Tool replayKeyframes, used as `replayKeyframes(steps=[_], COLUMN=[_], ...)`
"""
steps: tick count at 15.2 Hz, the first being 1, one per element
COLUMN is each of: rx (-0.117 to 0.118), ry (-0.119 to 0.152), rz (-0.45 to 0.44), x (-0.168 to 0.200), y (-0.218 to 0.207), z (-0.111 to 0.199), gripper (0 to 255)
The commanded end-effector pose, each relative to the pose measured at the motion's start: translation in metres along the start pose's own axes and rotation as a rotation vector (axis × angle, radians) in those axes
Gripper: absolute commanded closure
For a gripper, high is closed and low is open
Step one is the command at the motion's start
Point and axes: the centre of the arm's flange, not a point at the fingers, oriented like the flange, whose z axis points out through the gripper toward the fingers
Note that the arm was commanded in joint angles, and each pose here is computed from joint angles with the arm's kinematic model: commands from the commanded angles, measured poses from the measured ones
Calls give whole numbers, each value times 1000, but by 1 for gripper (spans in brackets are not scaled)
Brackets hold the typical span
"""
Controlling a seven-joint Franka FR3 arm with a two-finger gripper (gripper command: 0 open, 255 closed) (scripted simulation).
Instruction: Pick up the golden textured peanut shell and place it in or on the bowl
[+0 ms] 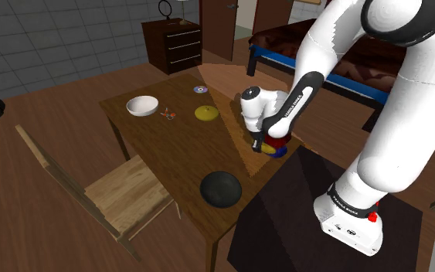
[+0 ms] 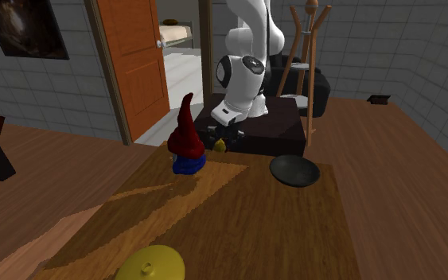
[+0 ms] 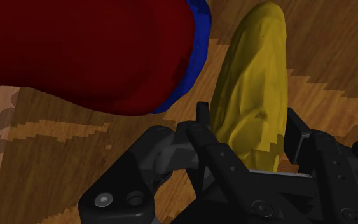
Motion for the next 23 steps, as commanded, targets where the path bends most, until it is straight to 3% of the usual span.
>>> replayKeyframes(steps=[1, 7, 23], rx=[0, 0, 0], ry=[0, 0, 0], rz=[0, 0, 0], x=[-3, -10, 52], y=[2, 10, -180], z=[-9, -38, -106], gripper=[255, 255, 255])
